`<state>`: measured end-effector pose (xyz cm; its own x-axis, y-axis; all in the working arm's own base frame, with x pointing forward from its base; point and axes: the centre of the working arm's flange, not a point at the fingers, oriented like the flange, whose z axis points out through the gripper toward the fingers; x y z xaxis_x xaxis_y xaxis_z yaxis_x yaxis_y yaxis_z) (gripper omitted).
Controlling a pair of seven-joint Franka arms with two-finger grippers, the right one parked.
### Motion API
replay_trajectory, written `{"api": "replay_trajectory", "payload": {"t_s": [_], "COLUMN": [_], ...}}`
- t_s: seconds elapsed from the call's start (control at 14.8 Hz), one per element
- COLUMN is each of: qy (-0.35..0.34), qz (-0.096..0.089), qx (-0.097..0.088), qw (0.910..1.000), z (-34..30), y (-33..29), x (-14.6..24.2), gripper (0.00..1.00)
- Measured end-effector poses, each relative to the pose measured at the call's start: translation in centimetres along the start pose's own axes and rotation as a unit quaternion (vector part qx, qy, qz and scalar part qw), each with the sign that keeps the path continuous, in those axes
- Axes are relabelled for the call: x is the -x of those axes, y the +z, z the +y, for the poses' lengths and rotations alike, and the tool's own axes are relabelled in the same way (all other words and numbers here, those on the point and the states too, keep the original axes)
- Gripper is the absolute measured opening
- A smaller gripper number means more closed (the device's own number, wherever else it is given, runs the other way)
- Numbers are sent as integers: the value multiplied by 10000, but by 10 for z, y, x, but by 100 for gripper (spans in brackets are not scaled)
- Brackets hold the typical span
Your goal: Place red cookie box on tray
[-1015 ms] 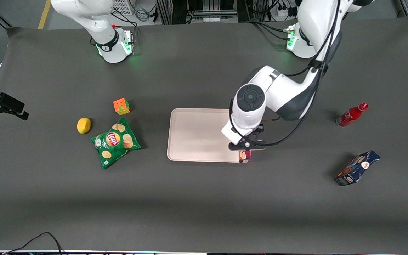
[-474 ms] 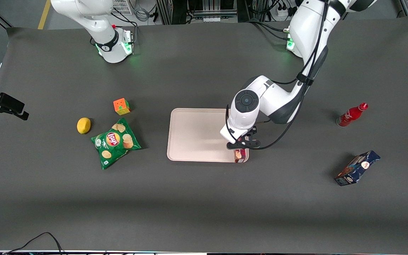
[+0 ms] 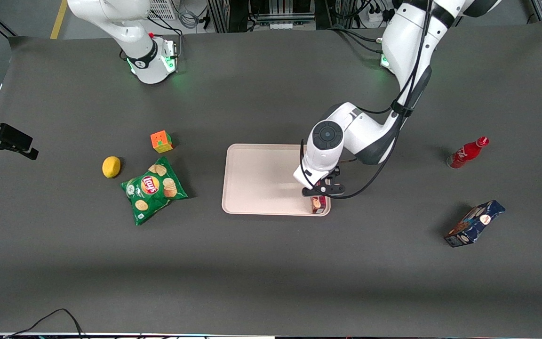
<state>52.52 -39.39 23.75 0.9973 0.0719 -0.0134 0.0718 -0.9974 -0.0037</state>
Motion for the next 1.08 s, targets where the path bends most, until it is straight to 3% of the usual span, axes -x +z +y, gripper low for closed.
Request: {"api": "replay_trajectory", "payload": {"t_s": [0.14, 0.54, 0.68, 0.88, 1.08], "qy": [0, -1, -17, -127, -138], "qz": [7, 48, 143, 467, 689], "qx": [8, 44, 111, 242, 125], "qw": [10000, 10000, 9998, 9985, 9974], "z": [0, 1, 3, -5, -43], "y": [0, -2, -12, -63, -135], "x": [0, -1, -5, -24, -47], "gripper": [35, 97, 100, 100, 100]}}
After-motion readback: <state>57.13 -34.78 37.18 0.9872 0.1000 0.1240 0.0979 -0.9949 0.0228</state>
